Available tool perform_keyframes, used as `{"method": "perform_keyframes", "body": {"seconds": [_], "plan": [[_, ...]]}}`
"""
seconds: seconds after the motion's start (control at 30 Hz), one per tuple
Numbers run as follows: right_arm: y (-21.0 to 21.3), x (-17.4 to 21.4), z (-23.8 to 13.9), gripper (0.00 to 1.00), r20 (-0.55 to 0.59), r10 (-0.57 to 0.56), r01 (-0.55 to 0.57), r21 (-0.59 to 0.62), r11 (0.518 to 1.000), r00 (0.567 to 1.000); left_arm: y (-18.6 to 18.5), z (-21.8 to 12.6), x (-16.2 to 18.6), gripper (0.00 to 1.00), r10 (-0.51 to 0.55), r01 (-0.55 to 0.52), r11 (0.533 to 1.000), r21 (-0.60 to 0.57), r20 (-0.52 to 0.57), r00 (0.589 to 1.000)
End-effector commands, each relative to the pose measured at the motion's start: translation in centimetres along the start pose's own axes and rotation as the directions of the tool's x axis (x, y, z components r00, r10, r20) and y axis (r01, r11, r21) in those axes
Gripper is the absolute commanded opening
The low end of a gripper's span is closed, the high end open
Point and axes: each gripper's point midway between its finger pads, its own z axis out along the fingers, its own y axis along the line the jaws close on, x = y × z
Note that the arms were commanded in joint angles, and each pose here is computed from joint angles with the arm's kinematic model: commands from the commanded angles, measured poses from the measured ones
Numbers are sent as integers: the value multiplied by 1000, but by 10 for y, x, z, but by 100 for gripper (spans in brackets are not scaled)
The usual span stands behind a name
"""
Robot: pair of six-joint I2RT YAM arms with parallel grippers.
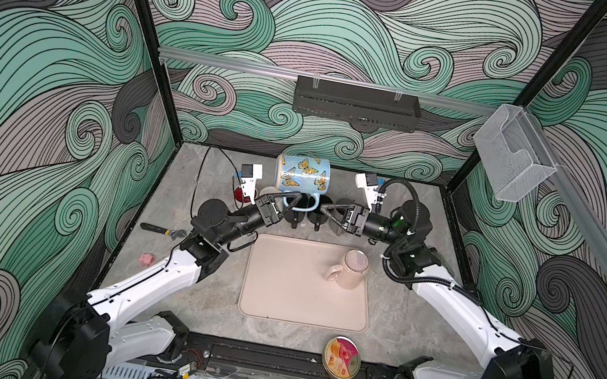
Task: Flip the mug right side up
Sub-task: 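Grasp the raised blue mug with the right gripper beside the left, then open the left gripper and withdraw it while the right turns the mug upright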
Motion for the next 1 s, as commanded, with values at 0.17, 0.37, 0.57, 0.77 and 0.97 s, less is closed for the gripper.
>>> {"method": "perform_keyframes", "body": {"seconds": [0.17, 0.37, 0.57, 0.77, 0.97], "plan": [[31, -15, 15, 54, -2, -49, 49, -104, 993, 999, -66, 5, -18, 0, 52, -53, 964, 262, 11, 999], [29, -25, 21, 47, 22, -24, 27, -116, 993, 999, -68, 7, -11, 0, 55, -48, 960, 277, -16, 998], [28, -36, 25, 41, 55, -7, 13, -111, 994, 998, -74, 8, -1, 0, 104, -88, 958, 272, -44, 994], [28, -45, 28, 36, 78, 14, -4, -133, 991, 997, -79, 13, 15, 0, 134, -100, 953, 287, -102, 986], [33, -50, 29, 19, 95, 19, -4, -155, 988, 995, -72, 18, 27, 0, 125, -80, 956, 281, -144, 982]]}}
